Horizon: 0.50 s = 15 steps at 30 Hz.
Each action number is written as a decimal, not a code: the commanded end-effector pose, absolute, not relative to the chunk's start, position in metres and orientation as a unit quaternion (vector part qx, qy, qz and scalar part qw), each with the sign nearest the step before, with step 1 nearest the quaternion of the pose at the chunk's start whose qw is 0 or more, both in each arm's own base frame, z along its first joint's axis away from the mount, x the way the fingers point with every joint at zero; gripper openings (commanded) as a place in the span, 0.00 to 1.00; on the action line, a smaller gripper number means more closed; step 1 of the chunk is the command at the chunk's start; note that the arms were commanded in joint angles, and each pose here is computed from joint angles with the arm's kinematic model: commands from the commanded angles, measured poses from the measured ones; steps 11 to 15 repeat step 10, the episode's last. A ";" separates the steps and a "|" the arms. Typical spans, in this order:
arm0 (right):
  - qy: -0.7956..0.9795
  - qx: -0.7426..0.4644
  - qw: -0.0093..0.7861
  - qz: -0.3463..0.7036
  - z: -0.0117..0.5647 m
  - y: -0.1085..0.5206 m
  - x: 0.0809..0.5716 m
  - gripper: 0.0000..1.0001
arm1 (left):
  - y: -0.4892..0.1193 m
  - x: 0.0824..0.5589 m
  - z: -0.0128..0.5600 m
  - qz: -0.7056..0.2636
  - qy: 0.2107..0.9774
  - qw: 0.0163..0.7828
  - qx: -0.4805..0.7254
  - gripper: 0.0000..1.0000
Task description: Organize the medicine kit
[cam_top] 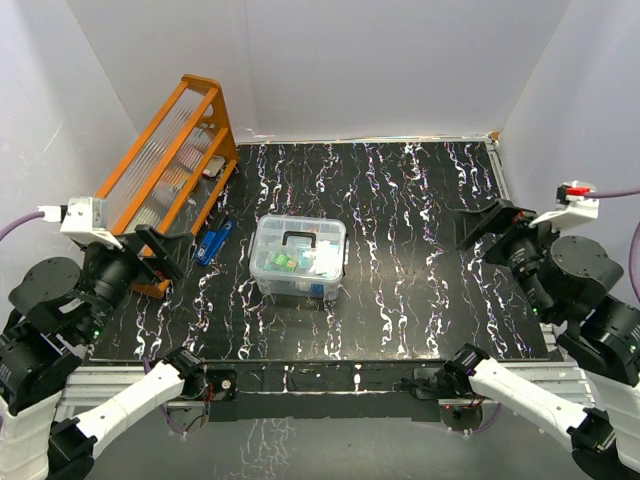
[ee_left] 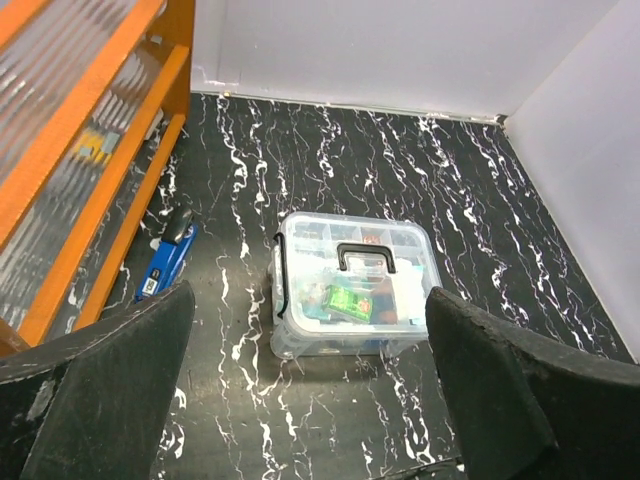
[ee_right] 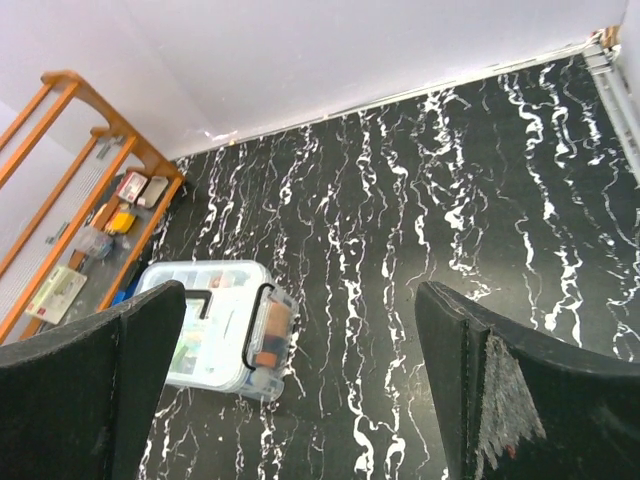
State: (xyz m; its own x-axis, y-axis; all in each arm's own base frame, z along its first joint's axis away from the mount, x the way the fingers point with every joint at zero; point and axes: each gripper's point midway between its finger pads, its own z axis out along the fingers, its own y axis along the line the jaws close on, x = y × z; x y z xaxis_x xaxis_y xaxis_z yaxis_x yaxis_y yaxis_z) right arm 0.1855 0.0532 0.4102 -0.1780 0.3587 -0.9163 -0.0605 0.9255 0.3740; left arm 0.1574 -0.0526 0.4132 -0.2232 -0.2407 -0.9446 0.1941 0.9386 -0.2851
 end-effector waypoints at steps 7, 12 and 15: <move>0.722 0.129 0.664 0.142 0.427 0.024 0.174 0.98 | -0.036 0.152 0.421 -0.145 0.757 0.637 -0.016 0.99; 0.725 0.130 0.662 0.138 0.424 0.024 0.175 0.98 | -0.034 0.154 0.417 -0.136 0.762 0.633 -0.021 0.99; 0.725 0.130 0.662 0.138 0.424 0.024 0.175 0.98 | -0.034 0.154 0.417 -0.136 0.762 0.633 -0.021 0.99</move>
